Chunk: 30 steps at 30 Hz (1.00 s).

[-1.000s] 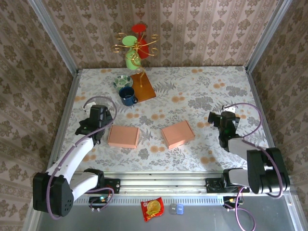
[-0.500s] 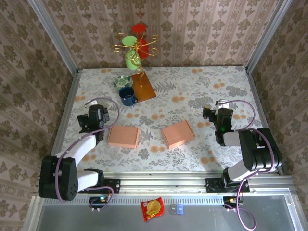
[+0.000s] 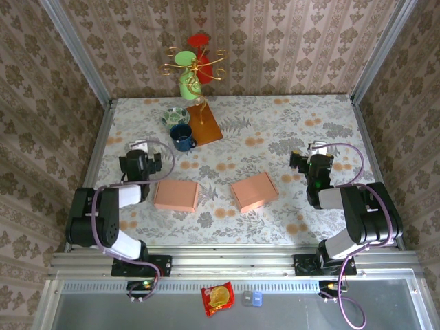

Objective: Fold the paper box

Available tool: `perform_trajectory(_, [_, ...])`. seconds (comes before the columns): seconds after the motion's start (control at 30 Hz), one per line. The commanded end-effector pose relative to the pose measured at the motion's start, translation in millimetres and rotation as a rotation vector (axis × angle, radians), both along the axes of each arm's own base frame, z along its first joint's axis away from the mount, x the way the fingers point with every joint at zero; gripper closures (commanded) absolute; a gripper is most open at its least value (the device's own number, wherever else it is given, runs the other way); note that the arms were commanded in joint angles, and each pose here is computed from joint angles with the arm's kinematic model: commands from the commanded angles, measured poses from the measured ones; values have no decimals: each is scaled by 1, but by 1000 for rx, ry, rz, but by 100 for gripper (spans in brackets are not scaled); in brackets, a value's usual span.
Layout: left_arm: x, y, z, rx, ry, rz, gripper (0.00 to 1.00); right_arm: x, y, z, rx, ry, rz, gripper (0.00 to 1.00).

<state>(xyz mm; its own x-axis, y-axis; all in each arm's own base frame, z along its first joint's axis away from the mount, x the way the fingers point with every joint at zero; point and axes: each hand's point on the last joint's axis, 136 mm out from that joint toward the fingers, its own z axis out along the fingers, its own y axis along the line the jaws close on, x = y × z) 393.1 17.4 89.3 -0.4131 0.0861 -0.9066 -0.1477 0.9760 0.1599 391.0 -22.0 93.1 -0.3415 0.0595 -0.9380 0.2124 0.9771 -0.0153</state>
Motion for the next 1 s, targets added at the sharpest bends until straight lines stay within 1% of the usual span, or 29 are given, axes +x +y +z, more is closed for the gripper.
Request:
perform_trajectory(0.0, [-11,-2,14,-9,-173,-35,0,3,-5,7,-19,-28,-29,0])
perform_trajectory(0.03, [-14,0,13,-17,-166,-19,0,3,-5,7,-20,-27,-28,0])
perform_trajectory(0.07, [-9,3,14,-12,-178,-16,0,3,-6,7,-19,-26,-30,0])
perform_trajectory(0.1, [-6,6,13,-20,-155,-12,0,4,-6,7,-17,-26,-30,0])
perform_trajectory(0.13, [-3,7,9,-39,-107,-1,0,4,-6,6,-15,-23,-31,0])
perform_trajectory(0.17, [1,5,8,-21,-97,2,0,4,-6,6,-12,-21,-32,0])
perform_trajectory(0.2, [2,4,11,-3,-117,-7,0,4,-7,5,-8,-20,-33,0])
perform_trajectory(0.47, [1,4,11,-8,-114,-9,0,4,-8,6,-4,-24,-35,0])
perform_trajectory(0.6, [3,-3,9,-6,-104,-47,0,1,-8,8,-6,-37,-32,0])
perform_trajectory(0.97, [3,-3,10,-5,-104,-48,0,3,-5,7,-21,-28,-29,0])
